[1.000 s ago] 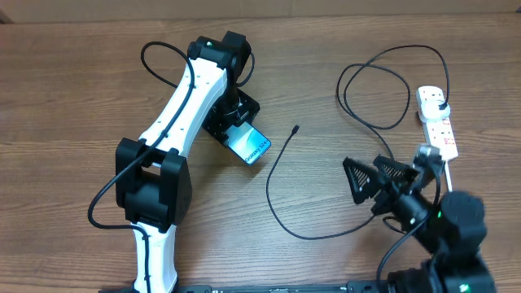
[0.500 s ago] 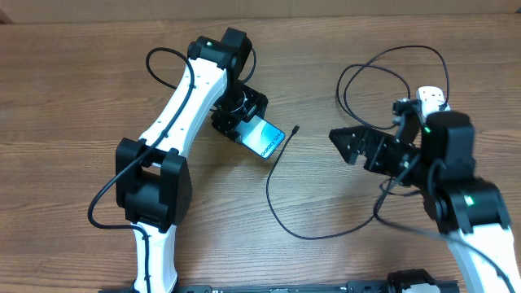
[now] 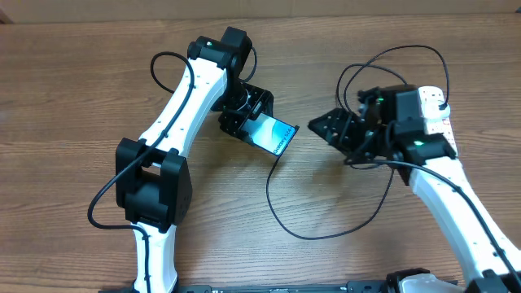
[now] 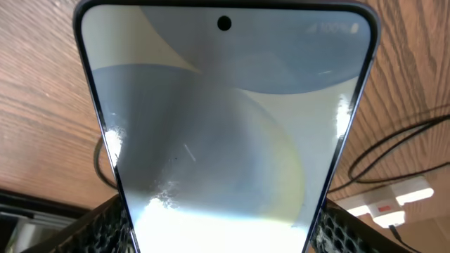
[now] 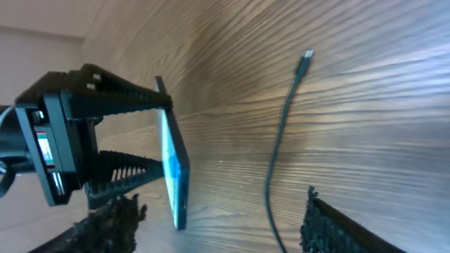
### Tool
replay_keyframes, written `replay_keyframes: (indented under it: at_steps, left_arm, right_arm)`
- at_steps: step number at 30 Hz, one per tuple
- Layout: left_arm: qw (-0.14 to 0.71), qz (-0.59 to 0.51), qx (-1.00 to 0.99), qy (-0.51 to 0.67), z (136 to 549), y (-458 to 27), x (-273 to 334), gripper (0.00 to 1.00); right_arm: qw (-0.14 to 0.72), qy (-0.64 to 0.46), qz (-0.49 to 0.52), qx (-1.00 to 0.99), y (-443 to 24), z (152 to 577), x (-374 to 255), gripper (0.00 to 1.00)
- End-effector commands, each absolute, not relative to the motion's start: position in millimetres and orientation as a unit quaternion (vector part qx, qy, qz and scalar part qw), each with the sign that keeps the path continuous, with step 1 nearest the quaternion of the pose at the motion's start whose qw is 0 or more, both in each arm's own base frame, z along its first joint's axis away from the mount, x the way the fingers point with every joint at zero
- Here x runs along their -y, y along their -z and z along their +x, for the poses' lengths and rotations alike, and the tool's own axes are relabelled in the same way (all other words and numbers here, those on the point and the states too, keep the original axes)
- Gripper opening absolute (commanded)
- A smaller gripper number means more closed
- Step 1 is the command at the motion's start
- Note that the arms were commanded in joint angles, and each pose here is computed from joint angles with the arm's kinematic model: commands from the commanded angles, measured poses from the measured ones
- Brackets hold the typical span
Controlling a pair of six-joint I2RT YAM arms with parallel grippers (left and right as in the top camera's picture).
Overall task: Plug charger to phone and switch on socket
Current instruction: 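Move the phone toward center while right gripper reaches toward it, then grasp the phone's edge with the right gripper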
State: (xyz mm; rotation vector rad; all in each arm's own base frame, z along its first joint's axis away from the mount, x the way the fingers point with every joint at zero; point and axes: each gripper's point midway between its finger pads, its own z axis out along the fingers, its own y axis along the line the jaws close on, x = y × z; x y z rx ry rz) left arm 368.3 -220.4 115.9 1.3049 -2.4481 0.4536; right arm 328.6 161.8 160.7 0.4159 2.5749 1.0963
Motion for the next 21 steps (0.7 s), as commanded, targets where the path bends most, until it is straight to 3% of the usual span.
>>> replay_keyframes:
  at_steps: [1, 21]
  left_arm:
    - [0.186, 0.472, 0.841, -0.189, 370.8, -128.9, 230.9, 0.75]
    - [0.219, 0.468, 0.828, -0.219, 367.7, -137.7, 243.3, 0.75]
  right_arm:
    - [0.145, -0.399, 0.159, -0.891, -163.7, 334.7, -187.2, 0.70]
    - [0.142, -0.396, 0.180, -0.889, -135.1, 348.9, -241.6, 0.37]
